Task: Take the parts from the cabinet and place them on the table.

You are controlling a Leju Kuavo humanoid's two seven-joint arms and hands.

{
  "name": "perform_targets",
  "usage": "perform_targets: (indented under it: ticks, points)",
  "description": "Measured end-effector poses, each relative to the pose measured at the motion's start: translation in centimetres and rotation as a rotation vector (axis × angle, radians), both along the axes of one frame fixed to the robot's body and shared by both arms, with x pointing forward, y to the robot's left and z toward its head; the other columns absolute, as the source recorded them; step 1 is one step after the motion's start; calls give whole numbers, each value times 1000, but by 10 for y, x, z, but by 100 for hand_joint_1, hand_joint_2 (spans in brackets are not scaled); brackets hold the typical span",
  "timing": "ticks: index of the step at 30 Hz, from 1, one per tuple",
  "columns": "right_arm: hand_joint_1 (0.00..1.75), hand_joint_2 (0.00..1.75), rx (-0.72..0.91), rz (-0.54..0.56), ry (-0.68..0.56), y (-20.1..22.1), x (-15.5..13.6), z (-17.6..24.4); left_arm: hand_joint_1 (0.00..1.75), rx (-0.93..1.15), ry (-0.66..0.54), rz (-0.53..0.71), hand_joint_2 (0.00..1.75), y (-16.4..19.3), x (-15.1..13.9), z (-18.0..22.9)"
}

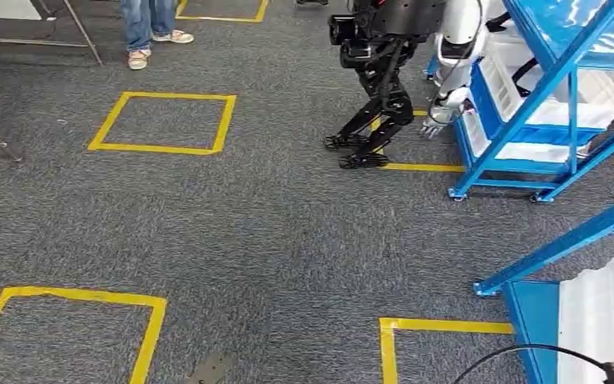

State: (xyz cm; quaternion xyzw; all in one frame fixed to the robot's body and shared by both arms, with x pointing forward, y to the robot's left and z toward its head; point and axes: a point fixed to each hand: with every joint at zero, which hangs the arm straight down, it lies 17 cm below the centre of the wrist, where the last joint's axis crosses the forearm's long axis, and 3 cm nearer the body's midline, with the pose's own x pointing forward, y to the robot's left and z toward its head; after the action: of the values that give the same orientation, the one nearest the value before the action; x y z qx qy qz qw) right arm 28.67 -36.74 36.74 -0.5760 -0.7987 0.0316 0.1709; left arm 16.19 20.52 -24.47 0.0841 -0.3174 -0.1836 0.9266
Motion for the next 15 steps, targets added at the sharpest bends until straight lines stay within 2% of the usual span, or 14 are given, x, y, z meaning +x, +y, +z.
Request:
perform_targets:
  ticks: [15]
  points:
    - [0,0,3,-1,-8,-1,-2,1,0,3,2,-3,0,1,-2,-1]
